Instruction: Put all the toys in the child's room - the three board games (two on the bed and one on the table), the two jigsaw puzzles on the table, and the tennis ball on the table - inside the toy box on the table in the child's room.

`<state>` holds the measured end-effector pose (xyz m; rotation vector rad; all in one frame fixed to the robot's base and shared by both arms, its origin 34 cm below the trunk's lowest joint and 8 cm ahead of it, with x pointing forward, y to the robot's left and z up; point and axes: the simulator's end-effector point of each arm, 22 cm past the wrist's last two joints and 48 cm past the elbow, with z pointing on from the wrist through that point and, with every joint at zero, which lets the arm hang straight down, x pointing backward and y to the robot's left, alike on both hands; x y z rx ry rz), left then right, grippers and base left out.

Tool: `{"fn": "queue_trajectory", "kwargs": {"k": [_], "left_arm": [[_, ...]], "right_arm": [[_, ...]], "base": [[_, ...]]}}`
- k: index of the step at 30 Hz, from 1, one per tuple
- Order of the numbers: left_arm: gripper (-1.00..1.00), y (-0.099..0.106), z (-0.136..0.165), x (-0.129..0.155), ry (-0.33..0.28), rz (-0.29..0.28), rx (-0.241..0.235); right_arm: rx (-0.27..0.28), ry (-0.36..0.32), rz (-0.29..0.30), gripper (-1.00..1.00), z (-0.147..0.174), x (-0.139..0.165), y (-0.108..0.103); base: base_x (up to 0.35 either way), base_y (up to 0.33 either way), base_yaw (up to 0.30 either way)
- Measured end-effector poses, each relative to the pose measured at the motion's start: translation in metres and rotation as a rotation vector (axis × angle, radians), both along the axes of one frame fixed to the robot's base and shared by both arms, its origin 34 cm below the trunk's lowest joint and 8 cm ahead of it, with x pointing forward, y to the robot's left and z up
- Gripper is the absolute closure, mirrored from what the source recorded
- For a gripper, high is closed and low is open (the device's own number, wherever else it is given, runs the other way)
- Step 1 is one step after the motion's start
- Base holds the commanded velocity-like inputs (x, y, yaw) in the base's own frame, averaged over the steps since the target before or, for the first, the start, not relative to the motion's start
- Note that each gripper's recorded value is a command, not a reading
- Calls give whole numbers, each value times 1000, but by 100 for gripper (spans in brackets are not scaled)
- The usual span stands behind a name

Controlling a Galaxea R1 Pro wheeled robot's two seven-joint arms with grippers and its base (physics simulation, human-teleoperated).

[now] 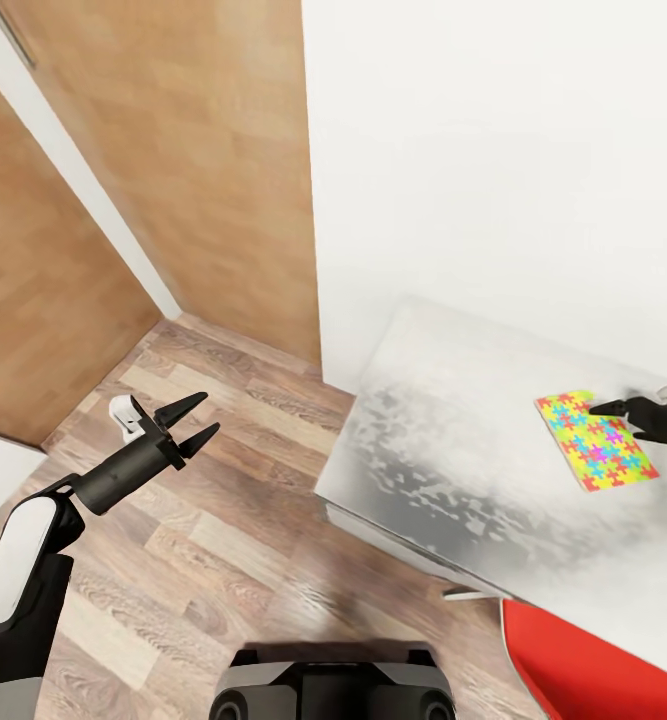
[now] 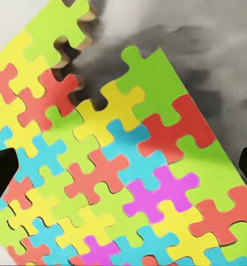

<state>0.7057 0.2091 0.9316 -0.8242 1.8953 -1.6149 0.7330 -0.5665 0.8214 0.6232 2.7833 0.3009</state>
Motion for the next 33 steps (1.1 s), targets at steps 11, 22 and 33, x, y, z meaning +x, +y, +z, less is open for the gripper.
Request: {"fn": "queue_trajectory", "kwargs": {"k": [11,22,33], "left_arm": [[-100,0,0,0,0,0,-2],[-100,-1,0,0,1,0,-2],[-100,-3,0,-1,2,-6,-4]], "right_arm": [[9,1,5,-100,-2,-2,3],[6,-18,24,-100,4,5,7],[5,-26,32,-100,6,8,9]], "base": [[0,197,-99],[0,37,-246],[0,6,-269]]}}
